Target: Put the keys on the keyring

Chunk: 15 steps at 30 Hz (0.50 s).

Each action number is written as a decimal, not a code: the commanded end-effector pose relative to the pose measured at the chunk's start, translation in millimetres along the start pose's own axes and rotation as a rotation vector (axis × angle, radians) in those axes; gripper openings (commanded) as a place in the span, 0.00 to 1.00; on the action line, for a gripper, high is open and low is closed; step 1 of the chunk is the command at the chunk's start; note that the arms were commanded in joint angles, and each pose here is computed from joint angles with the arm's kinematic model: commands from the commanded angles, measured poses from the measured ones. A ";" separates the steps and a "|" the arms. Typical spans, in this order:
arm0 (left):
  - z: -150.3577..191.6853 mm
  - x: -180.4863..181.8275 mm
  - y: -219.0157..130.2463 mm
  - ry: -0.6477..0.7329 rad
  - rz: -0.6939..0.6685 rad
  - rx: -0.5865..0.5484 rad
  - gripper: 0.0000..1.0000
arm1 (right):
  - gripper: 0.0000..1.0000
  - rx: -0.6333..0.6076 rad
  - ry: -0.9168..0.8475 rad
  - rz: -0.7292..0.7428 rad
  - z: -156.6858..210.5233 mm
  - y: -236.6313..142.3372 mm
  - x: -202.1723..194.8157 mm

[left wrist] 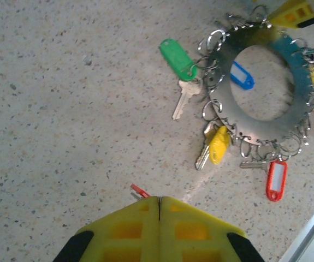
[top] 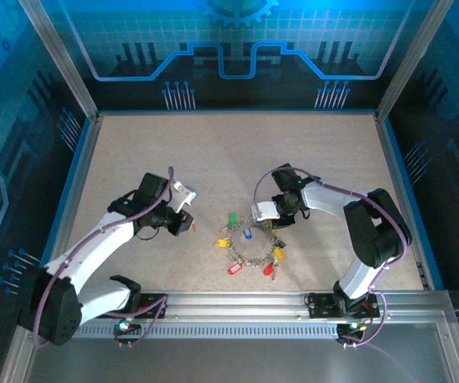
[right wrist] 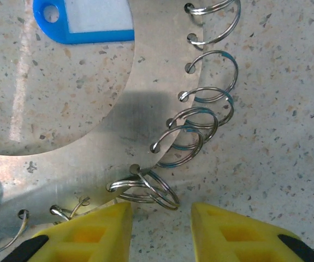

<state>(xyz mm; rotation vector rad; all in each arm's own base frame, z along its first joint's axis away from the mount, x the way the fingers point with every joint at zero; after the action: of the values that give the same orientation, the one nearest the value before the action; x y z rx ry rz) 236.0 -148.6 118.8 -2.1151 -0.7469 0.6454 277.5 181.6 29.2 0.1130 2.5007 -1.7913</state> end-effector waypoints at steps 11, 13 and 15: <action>4.4 26.2 28.9 0.026 -0.104 0.248 0.00 | 0.36 -0.057 -0.027 0.036 -12.4 -13.5 -10.1; 5.4 33.5 37.1 0.025 -0.135 0.295 0.00 | 0.36 -0.065 -0.018 0.050 -11.9 -18.8 -12.7; 5.7 40.4 46.8 0.020 -0.154 0.341 0.00 | 0.36 -0.076 -0.013 0.058 -12.5 -23.2 -14.7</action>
<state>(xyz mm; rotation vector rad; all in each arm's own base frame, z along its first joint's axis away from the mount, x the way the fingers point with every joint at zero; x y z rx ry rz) 265.8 -149.3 77.9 -1.8280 -0.7106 0.6487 281.3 182.8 36.0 0.1311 2.5103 -1.7529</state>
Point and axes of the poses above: each hand's point on the last joint's axis, 136 mm out from that joint toward the fingers, its own y axis out along the fingers, its own x axis along the line the jaws close on, z = x × y, the point moved 1 cm from there along -y, back along the fingers, and after that the axes turned 11 degrees about y, right-handed, at the moved point
